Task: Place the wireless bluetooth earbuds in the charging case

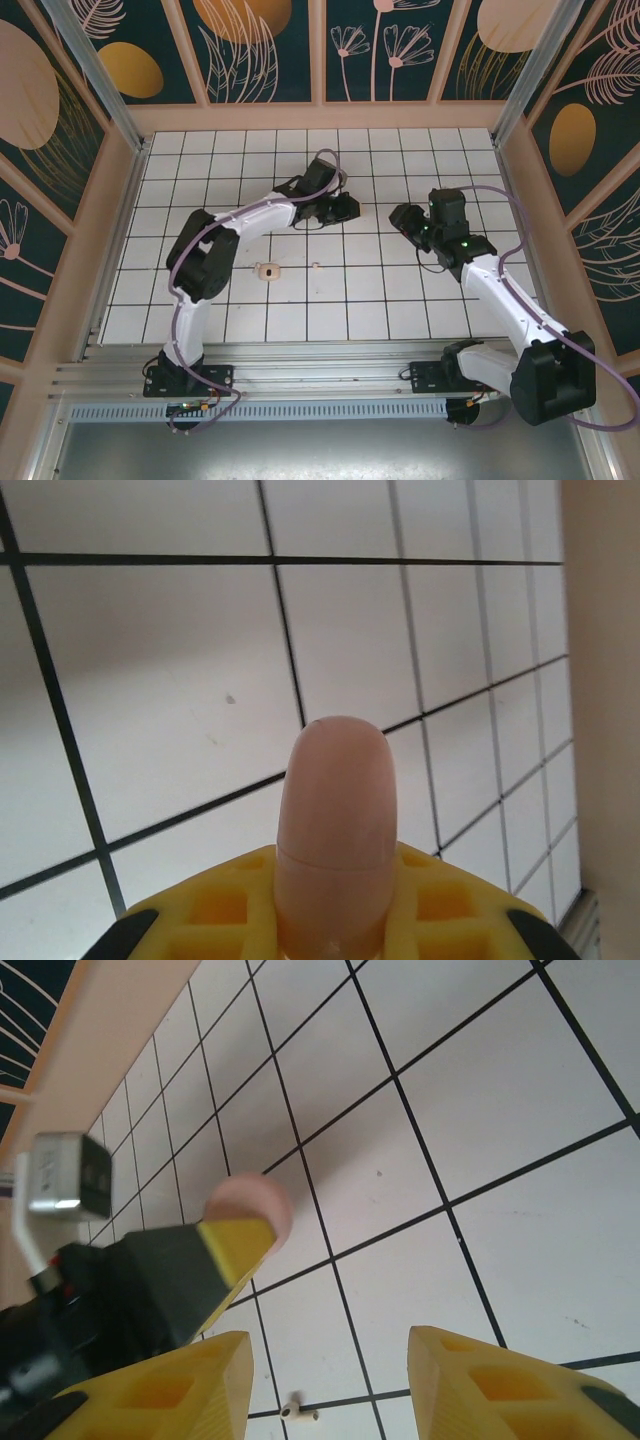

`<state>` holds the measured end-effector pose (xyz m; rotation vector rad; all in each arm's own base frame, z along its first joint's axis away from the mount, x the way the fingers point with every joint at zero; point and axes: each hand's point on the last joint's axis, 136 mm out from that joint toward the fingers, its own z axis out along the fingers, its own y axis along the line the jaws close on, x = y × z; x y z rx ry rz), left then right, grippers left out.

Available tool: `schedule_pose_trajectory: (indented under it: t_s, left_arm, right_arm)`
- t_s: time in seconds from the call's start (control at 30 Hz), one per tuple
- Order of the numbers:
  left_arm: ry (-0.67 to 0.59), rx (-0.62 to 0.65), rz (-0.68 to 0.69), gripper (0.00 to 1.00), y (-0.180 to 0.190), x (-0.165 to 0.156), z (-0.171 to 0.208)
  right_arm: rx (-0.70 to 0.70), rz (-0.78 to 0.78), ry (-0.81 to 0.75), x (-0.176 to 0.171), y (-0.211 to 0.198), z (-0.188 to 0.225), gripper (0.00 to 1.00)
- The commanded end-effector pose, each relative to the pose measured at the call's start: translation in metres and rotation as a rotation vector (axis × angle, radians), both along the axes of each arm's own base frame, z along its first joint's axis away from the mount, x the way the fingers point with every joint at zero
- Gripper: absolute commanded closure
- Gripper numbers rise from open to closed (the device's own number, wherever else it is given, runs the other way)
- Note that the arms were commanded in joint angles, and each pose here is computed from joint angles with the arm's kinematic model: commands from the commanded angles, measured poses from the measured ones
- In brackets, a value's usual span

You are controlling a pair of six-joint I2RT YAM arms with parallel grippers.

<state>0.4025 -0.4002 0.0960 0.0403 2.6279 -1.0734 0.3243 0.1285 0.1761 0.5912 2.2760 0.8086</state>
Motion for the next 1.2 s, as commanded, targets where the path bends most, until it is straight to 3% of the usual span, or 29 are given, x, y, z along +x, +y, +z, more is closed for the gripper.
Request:
schedule_pose_trajectory:
  t_s: [0.0,0.37,0.63,1.17]
  left_arm:
    - [0.080,0.061,0.034,0.94,-0.001,0.000,-0.014]
    - [0.177,0.063,0.039,0.90,-0.036,0.009,-0.044]
    - [0.206,0.097,0.068,0.89,-0.036,0.011,-0.061]
    - [0.208,0.222,0.087,0.63,-0.019,0.011,-0.066]
  right_arm:
    - [0.015,0.022,-0.039,0.003,0.000,0.006,0.55]
    - [0.044,0.075,-0.026,0.010,-0.007,0.005,0.55]
    - [0.061,0.102,-0.016,0.014,-0.006,0.004,0.56]
    - [0.060,0.091,-0.015,0.013,-0.021,0.011,0.56]
